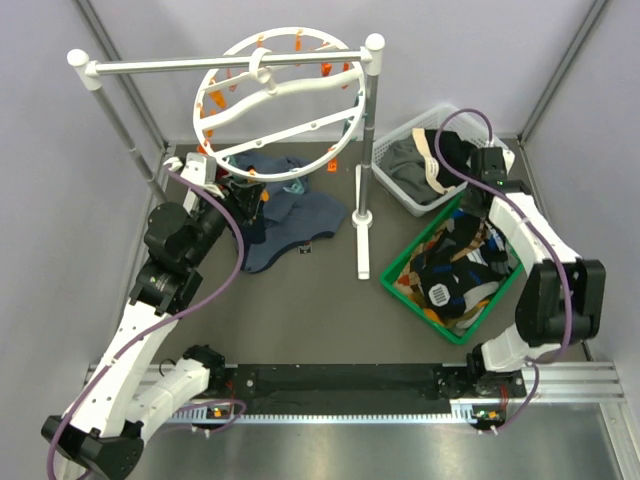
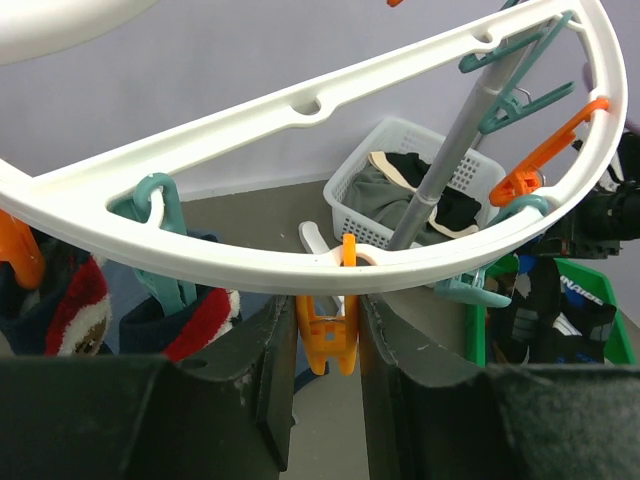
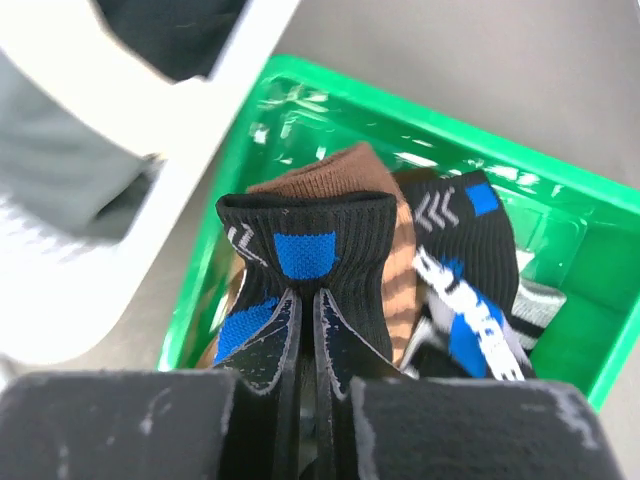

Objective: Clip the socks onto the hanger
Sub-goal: Pick up the sock from the bin.

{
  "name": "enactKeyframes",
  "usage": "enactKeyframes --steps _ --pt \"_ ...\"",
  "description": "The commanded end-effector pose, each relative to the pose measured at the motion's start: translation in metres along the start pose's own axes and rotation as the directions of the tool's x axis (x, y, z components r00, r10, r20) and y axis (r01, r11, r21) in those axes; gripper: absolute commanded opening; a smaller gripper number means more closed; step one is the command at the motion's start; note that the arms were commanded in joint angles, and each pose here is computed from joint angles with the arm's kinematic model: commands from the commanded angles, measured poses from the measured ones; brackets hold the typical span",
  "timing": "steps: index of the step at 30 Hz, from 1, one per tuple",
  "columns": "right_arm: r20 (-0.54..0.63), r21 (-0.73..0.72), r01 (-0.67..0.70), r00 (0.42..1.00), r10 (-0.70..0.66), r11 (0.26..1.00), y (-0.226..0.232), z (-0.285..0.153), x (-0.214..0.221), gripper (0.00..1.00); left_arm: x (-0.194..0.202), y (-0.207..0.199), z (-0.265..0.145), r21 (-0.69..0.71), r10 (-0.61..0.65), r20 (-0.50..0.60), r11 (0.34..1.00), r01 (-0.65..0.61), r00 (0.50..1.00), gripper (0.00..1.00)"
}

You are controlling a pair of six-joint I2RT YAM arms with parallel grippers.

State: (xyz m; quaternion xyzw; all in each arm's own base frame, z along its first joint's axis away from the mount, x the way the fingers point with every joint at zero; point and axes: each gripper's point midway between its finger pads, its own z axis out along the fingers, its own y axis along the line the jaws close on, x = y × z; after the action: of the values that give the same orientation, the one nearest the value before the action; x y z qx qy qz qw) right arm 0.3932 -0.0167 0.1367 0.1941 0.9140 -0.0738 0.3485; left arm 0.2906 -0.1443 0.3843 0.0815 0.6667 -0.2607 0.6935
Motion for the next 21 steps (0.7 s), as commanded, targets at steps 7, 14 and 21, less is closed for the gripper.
enactKeyframes --steps 7,14,21 --pt "0.047 -0.219 0.005 0.999 0.005 0.976 0.024 -0.051 0.017 0.03 -0.006 -0.005 0.000 0.034 -0.021 0.025 0.999 0.021 0.999 0.00" --pt "-0.073 -0.194 -0.012 0.997 -0.002 0.981 0.017 -0.029 0.070 0.13 -0.007 -0.005 0.003 0.043 -0.027 0.034 0.999 0.026 0.999 0.00" --pt "-0.098 -0.184 0.008 0.995 -0.027 0.983 0.015 -0.023 0.076 0.25 -0.009 -0.006 0.003 0.046 -0.029 0.038 0.999 0.027 0.999 0.00"
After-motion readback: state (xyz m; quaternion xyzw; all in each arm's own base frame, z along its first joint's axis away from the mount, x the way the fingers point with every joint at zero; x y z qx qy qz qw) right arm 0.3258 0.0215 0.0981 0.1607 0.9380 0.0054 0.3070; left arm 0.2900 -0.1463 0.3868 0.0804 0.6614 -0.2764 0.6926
